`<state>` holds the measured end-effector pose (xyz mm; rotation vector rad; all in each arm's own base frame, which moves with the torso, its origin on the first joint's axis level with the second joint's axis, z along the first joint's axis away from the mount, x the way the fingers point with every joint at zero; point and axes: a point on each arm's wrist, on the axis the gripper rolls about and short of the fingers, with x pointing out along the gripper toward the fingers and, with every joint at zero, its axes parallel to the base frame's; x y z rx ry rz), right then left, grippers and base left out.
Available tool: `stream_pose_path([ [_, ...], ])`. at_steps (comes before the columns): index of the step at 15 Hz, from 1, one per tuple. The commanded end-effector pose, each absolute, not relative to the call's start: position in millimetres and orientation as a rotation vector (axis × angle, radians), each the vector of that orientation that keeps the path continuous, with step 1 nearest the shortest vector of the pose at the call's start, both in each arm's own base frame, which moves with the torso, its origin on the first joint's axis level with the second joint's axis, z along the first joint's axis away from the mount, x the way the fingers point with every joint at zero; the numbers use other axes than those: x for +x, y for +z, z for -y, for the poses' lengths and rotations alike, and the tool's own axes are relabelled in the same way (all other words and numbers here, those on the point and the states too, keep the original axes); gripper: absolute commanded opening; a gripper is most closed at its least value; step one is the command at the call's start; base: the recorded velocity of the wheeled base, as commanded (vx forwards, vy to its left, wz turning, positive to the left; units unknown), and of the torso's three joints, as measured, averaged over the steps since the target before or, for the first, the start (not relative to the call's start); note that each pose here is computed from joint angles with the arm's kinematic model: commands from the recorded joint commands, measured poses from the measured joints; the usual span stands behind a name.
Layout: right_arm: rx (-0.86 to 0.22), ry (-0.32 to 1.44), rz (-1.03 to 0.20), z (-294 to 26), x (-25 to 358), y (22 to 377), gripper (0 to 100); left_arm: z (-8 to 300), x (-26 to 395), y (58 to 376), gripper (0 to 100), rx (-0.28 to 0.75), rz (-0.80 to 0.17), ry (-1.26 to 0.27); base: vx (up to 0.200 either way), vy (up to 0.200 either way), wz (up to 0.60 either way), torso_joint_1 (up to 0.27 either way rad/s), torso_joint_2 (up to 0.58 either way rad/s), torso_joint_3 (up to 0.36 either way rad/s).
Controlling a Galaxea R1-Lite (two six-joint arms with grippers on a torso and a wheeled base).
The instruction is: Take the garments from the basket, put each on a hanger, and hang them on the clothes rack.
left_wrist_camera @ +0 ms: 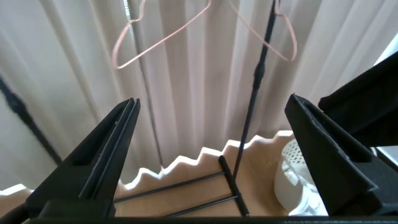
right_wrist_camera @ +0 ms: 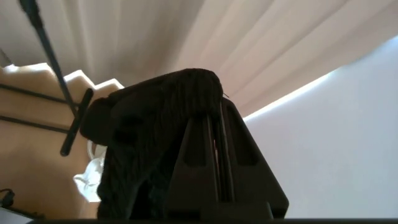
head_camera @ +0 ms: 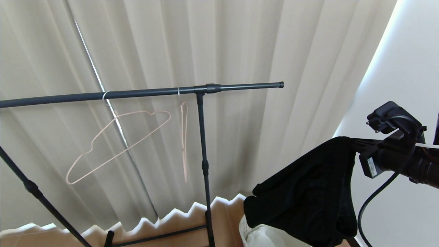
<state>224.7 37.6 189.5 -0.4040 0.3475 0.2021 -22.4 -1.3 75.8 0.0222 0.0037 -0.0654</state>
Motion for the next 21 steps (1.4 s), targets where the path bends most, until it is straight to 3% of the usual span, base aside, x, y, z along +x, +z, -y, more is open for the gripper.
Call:
stream_pose_path([
  [1, -0.405, 0.203, -0.353, -37.5, 224.4, 188.2, 0, 1.4, -22.3, 76.0, 100, 0.023, -0.004, -0.064, -0.200, 0.200, 0.00, 0.002, 0.00, -0.007],
  [13, -0.410, 0.209, -0.356, -38.6, 222.9, 187.1, 0, 1.3, -22.3, 76.0, 100, 0.021, -0.004, -0.063, -0.017, 0.200, 0.00, 0.000, 0.00, 0.004],
  [21, -0.411, 0.212, -0.365, -39.1, 222.2, 184.6, 0, 1.3, -22.3, 76.0, 100, 0.020, -0.004, -0.063, 0.000, 0.000, 0.22, 0.001, 0.00, 0.001],
])
